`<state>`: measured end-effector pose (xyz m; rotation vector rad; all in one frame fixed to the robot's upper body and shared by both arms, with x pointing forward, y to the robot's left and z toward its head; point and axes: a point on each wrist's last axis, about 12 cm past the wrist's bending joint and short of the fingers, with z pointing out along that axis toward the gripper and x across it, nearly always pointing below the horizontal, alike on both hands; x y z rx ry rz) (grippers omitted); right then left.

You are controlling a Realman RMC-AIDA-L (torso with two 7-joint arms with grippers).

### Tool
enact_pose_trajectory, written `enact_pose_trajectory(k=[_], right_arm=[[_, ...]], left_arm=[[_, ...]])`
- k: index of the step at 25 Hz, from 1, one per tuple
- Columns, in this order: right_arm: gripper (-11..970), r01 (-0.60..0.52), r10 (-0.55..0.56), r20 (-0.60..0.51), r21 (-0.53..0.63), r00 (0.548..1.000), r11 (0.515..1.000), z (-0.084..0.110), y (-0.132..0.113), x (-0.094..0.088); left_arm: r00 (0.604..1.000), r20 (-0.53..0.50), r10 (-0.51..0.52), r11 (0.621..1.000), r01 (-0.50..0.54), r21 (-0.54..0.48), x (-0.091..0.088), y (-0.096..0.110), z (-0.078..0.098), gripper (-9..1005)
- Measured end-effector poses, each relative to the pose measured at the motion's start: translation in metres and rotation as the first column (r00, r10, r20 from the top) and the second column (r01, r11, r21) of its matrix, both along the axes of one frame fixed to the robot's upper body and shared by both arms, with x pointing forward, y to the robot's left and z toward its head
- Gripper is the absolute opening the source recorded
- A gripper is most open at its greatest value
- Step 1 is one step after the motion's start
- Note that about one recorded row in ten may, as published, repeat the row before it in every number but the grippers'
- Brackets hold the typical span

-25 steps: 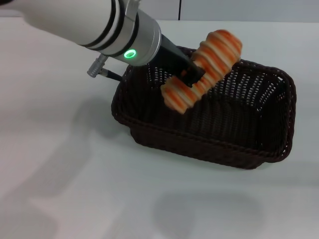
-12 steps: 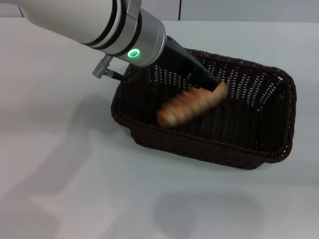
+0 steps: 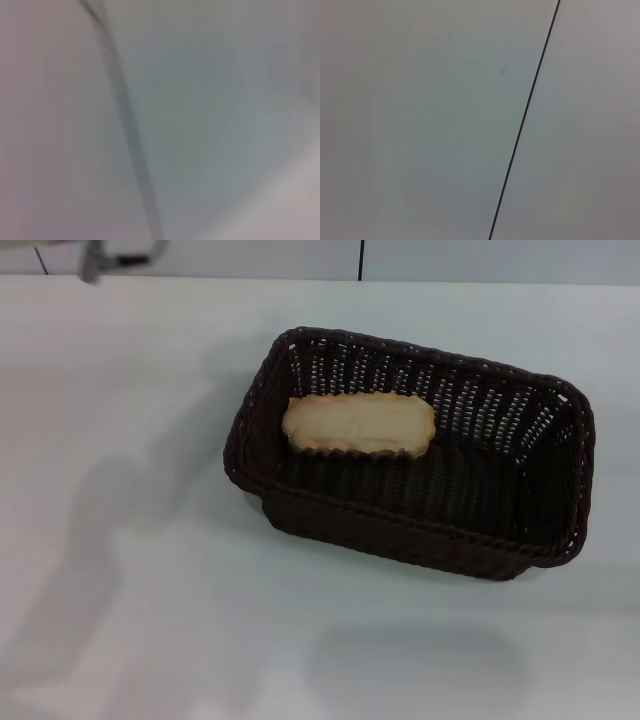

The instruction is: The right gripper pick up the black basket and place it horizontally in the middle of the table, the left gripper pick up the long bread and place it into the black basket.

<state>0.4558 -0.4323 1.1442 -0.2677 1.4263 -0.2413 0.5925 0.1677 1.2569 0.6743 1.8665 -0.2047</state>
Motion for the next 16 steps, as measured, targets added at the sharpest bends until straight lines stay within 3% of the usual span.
enact_pose_trajectory(k=[2,3,6,11,12,16], right_arm=[[470,-0.008,0.008,-0.017,0.019,1.0,1.0,-0.002,0.0,-0.001],[470,-0.013,0.014,-0.026,0.026,1.0,1.0,-0.002,0.001,-0.001],[470,-0.022,0.024,-0.04,0.039,0.999,0.999,-0.002,0.001,-0.002],[471,-0.06,0.064,-0.088,0.055,0.994,0.997,-0.002,0.006,-0.004],[471,-0.073,0.078,-0.116,0.047,0.99,0.996,-0.002,0.008,-0.004],[471,-0.073,0.081,-0.153,0.057,0.985,0.996,-0.004,0.007,-0.006]], left_arm=[[0.999,0.047,0.027,1.0,-0.026,-0.017,0.0,0.008,0.002,805],[0.986,0.141,0.085,0.996,-0.08,-0.04,0.0,0.025,0.0,805],[0.974,0.19,0.122,0.992,-0.114,-0.052,-0.001,0.036,-0.005,805],[0.936,0.259,0.239,0.97,-0.217,-0.111,0.001,0.065,-0.028,805],[0.906,0.305,0.294,0.954,-0.26,-0.148,-0.001,0.076,-0.041,805],[0.877,0.336,0.343,0.938,-0.3,-0.174,-0.006,0.087,-0.06,805]])
